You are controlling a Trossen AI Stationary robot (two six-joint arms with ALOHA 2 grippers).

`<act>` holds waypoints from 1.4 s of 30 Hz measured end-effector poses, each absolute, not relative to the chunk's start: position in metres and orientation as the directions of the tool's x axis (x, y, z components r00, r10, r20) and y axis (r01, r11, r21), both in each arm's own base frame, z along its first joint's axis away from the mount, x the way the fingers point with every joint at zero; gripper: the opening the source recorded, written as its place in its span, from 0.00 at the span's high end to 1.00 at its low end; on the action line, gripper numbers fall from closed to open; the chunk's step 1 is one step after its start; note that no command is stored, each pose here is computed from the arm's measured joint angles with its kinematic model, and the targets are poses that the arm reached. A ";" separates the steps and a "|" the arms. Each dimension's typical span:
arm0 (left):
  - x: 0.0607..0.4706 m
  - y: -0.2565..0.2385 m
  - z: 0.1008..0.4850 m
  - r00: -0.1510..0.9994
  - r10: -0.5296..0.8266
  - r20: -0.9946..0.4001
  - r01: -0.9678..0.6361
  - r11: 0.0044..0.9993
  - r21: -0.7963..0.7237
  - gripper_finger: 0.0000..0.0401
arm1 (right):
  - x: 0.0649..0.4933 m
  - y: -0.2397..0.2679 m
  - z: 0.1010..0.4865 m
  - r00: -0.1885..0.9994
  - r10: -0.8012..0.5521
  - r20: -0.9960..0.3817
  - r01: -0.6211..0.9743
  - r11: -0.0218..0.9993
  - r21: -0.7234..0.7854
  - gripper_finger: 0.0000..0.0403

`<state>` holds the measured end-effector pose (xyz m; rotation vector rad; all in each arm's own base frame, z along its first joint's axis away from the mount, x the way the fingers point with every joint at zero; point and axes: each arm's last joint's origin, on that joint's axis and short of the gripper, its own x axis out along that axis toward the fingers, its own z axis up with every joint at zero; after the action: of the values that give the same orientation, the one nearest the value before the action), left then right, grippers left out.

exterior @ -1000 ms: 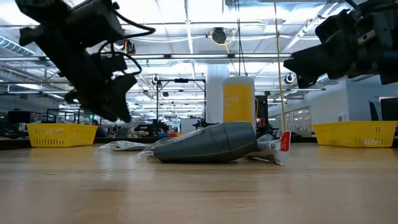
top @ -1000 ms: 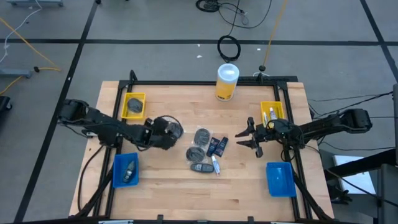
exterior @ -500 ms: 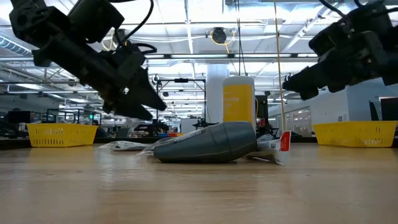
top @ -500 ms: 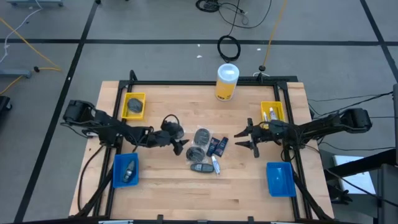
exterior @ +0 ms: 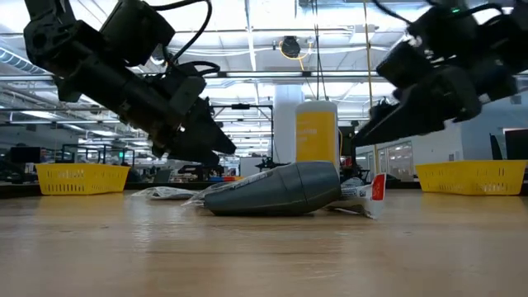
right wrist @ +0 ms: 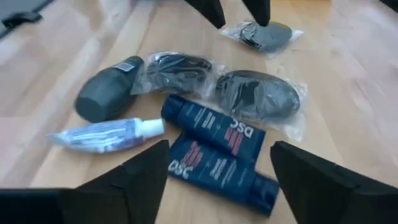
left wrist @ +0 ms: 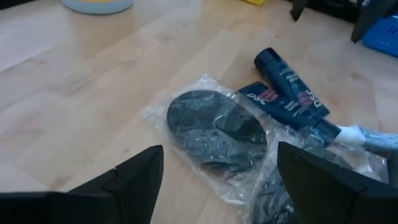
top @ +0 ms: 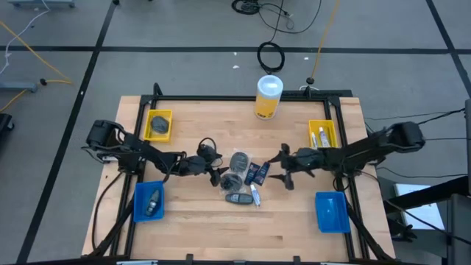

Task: Pick & Place Travel size toiletries
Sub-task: Put the blue shaving cream into the right blue bin

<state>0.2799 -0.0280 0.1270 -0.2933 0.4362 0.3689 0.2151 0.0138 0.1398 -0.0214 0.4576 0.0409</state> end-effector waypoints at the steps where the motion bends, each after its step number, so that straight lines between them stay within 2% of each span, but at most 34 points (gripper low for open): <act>1: 0.281 -0.028 0.127 0.843 0.283 -0.458 -0.406 0.893 -0.196 0.25 | 0.219 0.014 0.137 0.888 0.034 -0.458 -0.050 0.998 -0.024 0.28; 9: 0.282 -0.028 0.127 0.845 0.283 -0.454 -0.403 0.894 -0.194 0.26 | 0.257 0.013 0.130 0.811 0.032 -0.584 -0.181 0.963 -0.199 0.16; 12: 0.282 -0.028 0.127 0.846 0.282 -0.452 -0.403 0.894 -0.197 0.25 | 0.260 0.009 0.125 0.755 0.049 -0.654 -0.212 0.962 -0.172 0.16; 17: 0.282 -0.028 0.127 0.845 0.282 -0.455 -0.404 0.893 -0.198 0.27 | 0.256 0.004 0.119 0.717 0.035 -0.696 -0.217 0.960 -0.176 0.20; 24: 0.282 -0.028 0.127 0.849 0.272 -0.454 -0.396 0.895 -0.204 0.30 | 0.252 0.005 0.115 0.697 0.038 -0.716 -0.244 0.952 -0.186 0.32; 36: 0.282 -0.028 0.127 0.847 0.271 -0.457 -0.397 0.895 -0.205 0.30 | 0.251 0.006 0.116 0.683 0.092 -0.725 -0.207 0.976 -0.070 0.70; 38: 0.282 -0.028 0.127 0.847 0.271 -0.458 -0.396 0.896 -0.202 0.31 | 0.248 0.006 0.118 0.673 0.092 -0.733 -0.191 0.980 -0.052 0.72; 42: 0.282 -0.028 0.127 0.847 0.271 -0.458 -0.396 0.896 -0.202 0.31 | 0.240 0.007 0.135 0.635 0.083 -0.768 -0.116 0.993 0.012 0.70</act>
<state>0.2817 -0.0283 0.1266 -0.2966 0.4353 0.3573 0.2397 0.0069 0.1351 -0.0398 0.8755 0.1140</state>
